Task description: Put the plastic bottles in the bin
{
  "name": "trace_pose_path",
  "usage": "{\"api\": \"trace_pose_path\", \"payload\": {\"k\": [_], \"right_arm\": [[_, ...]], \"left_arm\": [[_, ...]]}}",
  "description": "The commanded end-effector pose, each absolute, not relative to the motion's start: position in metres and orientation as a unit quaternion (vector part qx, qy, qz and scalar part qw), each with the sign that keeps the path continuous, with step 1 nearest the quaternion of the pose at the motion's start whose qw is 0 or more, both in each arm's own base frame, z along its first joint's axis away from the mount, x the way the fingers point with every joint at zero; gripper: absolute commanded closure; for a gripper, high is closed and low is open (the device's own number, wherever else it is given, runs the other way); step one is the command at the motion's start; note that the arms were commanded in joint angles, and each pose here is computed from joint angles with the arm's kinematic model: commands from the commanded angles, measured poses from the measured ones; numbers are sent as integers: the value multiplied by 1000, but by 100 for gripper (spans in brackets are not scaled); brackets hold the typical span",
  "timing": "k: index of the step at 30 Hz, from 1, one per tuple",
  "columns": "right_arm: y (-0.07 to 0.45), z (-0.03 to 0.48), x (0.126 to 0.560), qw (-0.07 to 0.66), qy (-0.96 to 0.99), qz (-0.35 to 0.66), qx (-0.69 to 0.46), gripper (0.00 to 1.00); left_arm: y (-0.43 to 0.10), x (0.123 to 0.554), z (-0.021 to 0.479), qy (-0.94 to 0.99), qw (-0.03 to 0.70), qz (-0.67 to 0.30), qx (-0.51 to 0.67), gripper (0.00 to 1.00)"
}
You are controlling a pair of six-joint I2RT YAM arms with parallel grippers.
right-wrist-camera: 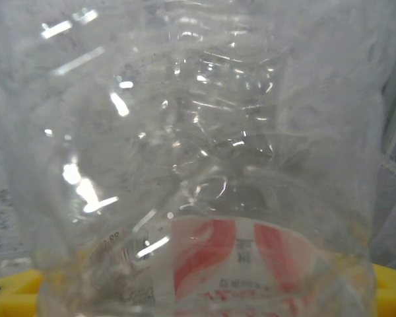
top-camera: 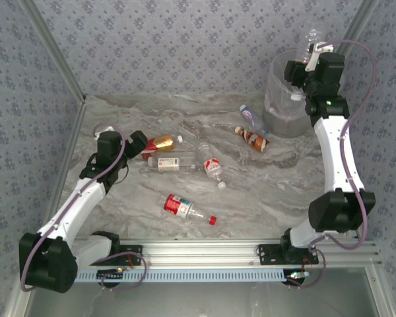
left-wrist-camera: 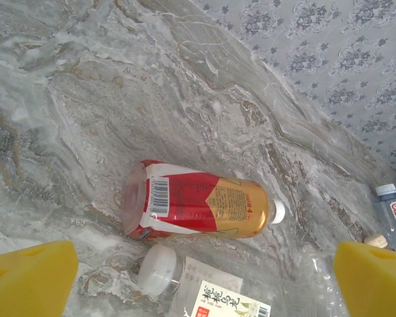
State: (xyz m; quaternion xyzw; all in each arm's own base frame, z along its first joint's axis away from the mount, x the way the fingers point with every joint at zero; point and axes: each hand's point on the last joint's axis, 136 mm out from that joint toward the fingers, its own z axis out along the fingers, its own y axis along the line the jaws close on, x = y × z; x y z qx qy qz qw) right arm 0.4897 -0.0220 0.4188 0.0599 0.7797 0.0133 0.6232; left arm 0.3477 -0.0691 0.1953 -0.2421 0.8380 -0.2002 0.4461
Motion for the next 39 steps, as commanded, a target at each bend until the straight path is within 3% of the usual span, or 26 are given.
{"api": "trace_pose_path", "payload": {"k": [1,10,19,39], "right_arm": [[-44,440,507,655,751,-35,76,34],[-74,433,544,667,730,-106,103,33],[-97,380,568,602,775,-172,84,33],[-127,276,578,477,865,-142,58,28]], "left_arm": [[-62,343,200,830,456,-196,-254,1],[-56,338,200,825,459,-196,-265,1],[-53,334,195,826,456,-190,-271,1],[-48,330,185,828,450,-182,-280,1]]}}
